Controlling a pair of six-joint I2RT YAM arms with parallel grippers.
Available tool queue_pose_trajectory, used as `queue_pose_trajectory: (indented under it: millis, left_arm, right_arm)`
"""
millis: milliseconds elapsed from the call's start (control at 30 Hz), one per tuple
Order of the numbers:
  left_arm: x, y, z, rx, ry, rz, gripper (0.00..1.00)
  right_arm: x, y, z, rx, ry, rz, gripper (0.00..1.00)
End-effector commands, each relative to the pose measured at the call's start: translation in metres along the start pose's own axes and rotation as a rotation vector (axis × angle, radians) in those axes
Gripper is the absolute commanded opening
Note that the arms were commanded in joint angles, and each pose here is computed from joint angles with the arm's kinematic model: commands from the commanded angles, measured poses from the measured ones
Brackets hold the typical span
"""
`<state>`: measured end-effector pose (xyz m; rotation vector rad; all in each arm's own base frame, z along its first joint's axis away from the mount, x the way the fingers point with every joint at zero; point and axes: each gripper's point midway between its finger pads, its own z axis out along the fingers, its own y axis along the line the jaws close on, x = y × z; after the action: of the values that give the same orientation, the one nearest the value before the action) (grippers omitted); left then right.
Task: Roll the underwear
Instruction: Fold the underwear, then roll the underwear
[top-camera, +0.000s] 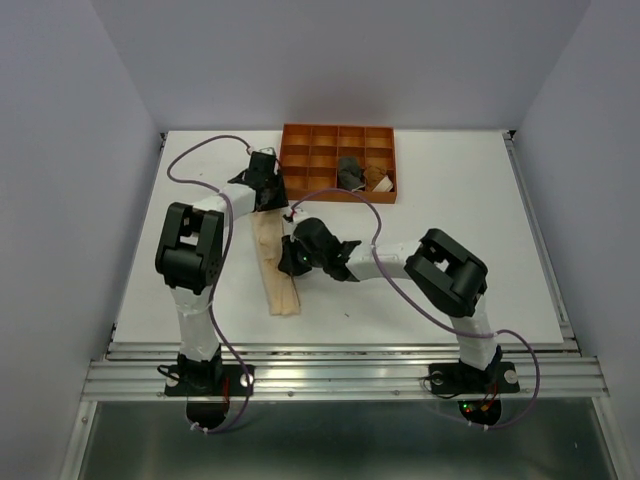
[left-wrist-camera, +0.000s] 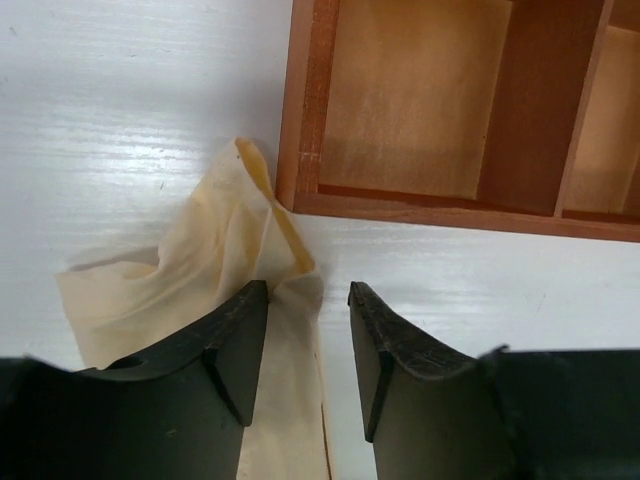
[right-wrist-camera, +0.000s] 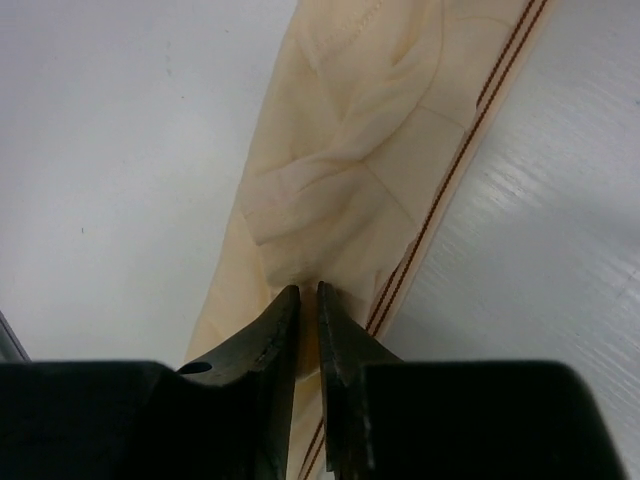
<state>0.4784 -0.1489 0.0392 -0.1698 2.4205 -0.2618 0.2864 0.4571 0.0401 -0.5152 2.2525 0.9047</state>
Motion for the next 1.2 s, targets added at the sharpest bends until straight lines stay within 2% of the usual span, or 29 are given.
queue_pose_trajectory:
  millis: [0, 67, 167, 267, 433, 500, 533, 567, 600, 667, 700, 733, 767, 867, 900, 967, 1000, 1033, 1167]
  left_arm:
    - [-0.061, -0.015, -0.054, 0.028, -0.134, -0.01, 0.51]
    - [-0.082, -0.02, -0.076, 0.032, -0.187, -0.012, 0.53]
    - [-0.106, -0.023, -0.101, 0.028, -0.242, -0.013, 0.57]
    - [-0.123, -0.026, -0.122, 0.024, -0.27, -0.017, 0.57]
    - [-0.13, -0.022, -0.162, 0.007, -0.317, -0.056, 0.57]
    - [-0.12, -0.019, -0.176, 0.012, -0.308, -0.102, 0.57]
    - [-0.109, -0.015, -0.191, 0.02, -0.316, -0.132, 0.57]
    - [-0.101, -0.014, -0.197, 0.031, -0.315, -0.157, 0.58]
    - [-0.091, -0.018, -0.204, 0.071, -0.306, -0.202, 0.58]
    - [-0.064, -0.012, -0.22, 0.101, -0.302, -0.277, 0.6]
    - [-0.052, -0.007, -0.223, 0.093, -0.289, -0.277, 0.6]
    - [-0.042, -0.003, -0.226, 0.089, -0.276, -0.329, 0.6]
    - [-0.017, 0.006, -0.23, 0.073, -0.238, -0.339, 0.6]
    - [0.034, 0.018, -0.232, 0.058, -0.136, -0.353, 0.6]
    - [0.049, 0.013, -0.233, 0.094, -0.09, -0.35, 0.6]
    - [0.084, 0.017, -0.232, 0.11, -0.019, -0.376, 0.59]
    - [0.097, 0.016, -0.231, 0.128, 0.017, -0.384, 0.59]
    - [0.115, 0.021, -0.231, 0.122, 0.05, -0.391, 0.59]
    - [0.147, 0.032, -0.234, 0.084, 0.117, -0.461, 0.59]
  right_arm:
    - [-0.033, 0.038, -0.011, -0.081, -0.038, -0.14, 0.2]
    - [-0.049, 0.043, -0.017, -0.073, -0.072, -0.161, 0.22]
    - [-0.079, 0.045, -0.031, -0.007, -0.134, -0.153, 0.35]
    - [-0.095, 0.038, -0.042, 0.075, -0.165, -0.145, 0.36]
    - [-0.116, 0.042, -0.081, 0.08, -0.246, -0.21, 0.63]
    - [-0.109, 0.032, -0.092, 0.105, -0.238, -0.319, 0.74]
    - [-0.116, 0.041, -0.107, 0.068, -0.265, -0.374, 0.87]
    - [-0.113, 0.041, -0.115, 0.048, -0.26, -0.5, 0.97]
    - [-0.095, 0.042, -0.118, -0.013, -0.23, -0.567, 1.0]
    - [-0.076, 0.042, -0.138, -0.079, -0.224, -0.698, 1.0]
    - [-0.084, 0.053, -0.148, -0.117, -0.262, -0.74, 1.0]
    - [-0.059, 0.048, -0.15, -0.161, -0.227, -0.77, 1.0]
    - [-0.058, 0.049, -0.161, -0.179, -0.245, -0.846, 1.0]
    - [-0.025, 0.042, -0.165, -0.25, -0.151, -0.941, 1.0]
    - [-0.003, 0.04, -0.163, -0.305, -0.049, -0.946, 1.0]
    - [0.004, 0.047, -0.159, -0.349, 0.02, -0.969, 1.0]
    - [0.021, 0.045, -0.15, -0.353, 0.087, -0.986, 1.0]
    - [0.023, 0.045, -0.144, -0.342, 0.102, -0.991, 1.0]
    - [0.032, 0.051, -0.121, -0.342, 0.158, -1.047, 1.0]
